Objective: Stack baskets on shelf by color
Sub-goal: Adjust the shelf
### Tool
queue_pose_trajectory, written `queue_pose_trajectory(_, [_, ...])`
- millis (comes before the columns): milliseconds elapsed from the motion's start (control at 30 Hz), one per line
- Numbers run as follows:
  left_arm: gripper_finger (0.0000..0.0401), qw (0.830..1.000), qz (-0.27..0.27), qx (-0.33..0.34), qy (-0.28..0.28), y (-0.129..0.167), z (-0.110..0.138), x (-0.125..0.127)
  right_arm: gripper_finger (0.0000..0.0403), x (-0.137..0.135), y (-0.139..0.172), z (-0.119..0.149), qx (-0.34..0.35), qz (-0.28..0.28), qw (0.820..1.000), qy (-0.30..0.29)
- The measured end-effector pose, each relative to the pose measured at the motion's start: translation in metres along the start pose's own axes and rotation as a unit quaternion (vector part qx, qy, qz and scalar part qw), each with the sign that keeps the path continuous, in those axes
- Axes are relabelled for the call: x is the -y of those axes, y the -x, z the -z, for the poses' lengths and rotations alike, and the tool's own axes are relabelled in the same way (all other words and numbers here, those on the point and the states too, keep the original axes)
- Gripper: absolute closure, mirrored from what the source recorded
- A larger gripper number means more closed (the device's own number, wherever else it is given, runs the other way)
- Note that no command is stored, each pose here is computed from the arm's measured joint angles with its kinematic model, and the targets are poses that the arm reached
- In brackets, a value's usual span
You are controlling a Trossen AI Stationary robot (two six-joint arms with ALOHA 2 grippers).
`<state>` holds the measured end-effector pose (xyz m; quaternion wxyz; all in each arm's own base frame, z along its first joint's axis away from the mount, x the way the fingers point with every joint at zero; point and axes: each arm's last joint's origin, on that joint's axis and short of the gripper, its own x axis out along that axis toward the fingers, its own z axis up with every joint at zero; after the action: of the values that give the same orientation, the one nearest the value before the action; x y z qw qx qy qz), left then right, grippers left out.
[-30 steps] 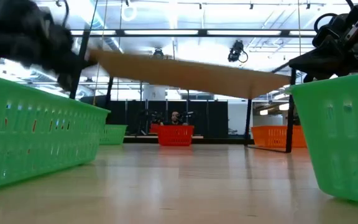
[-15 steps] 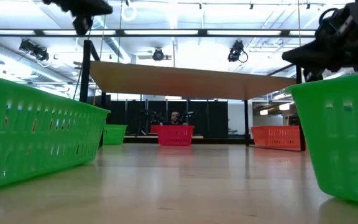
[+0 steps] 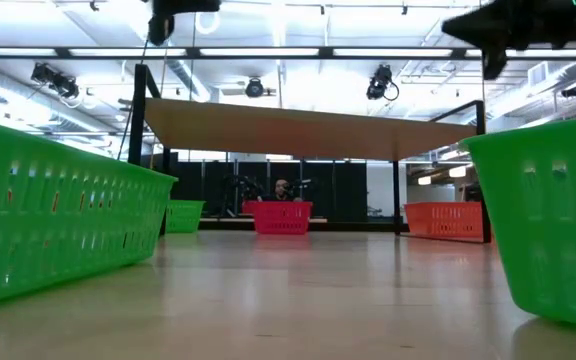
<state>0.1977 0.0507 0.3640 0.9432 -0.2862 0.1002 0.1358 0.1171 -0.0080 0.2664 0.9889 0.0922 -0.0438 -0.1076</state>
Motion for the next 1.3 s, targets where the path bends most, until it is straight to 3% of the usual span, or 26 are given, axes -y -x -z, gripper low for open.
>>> queue_pose_trajectory(200, [0.0365, 0.986, 0.053, 0.063, 0.145, -0.01, -0.013, 0.008, 0.0383, -0.01, -0.026, -0.057, -0.081, 0.03, 0.996, 0.014])
queue_pose_trajectory(400, [0.0373, 0.982, 0.066, 0.083, 0.154, -0.008, -0.018, 0.009, 0.0383, -0.016, -0.057, -0.106, -0.128, 0.067, 0.989, -0.04])
queue_pose_trajectory(500, [0.0371, 0.979, 0.071, 0.085, 0.169, -0.007, -0.019, 0.009, 0.0383, -0.021, -0.07, -0.129, -0.089, 0.068, 0.988, -0.11])
queue_pose_trajectory(700, [0.0365, 0.971, 0.073, 0.081, 0.213, -0.008, -0.019, 0.009, 0.0383, -0.029, -0.085, -0.159, 0.022, 0.026, 0.983, -0.182])
queue_pose_trajectory(867, [0.0358, 0.964, 0.105, 0.105, 0.219, -0.006, -0.025, 0.013, 0.0383, -0.03, -0.086, -0.168, 0.066, 0.012, 0.981, -0.184])
queue_pose_trajectory(1000, [0.0336, 0.971, 0.13, 0.032, 0.2, -0.001, -0.025, 0.02, 0.0383, -0.031, -0.083, -0.166, 0.045, -0.002, 0.982, -0.184])
queue_pose_trajectory(1100, [0.0312, 0.979, 0.085, -0.044, 0.181, 0.006, -0.023, 0.026, 0.0383, -0.03, -0.082, -0.157, -0.008, -0.001, 0.984, -0.179])
queue_pose_trajectory(1233, [0.0278, 0.98, -0.006, -0.146, 0.134, 0.017, -0.019, 0.031, 0.0382, -0.022, -0.083, -0.14, -0.08, 0.053, 0.978, -0.187])
queue_pose_trajectory(1300, [0.0262, 0.977, -0.025, -0.183, 0.11, 0.023, -0.019, 0.036, 0.0379, -0.016, -0.081, -0.131, -0.128, 0.079, 0.97, -0.192])
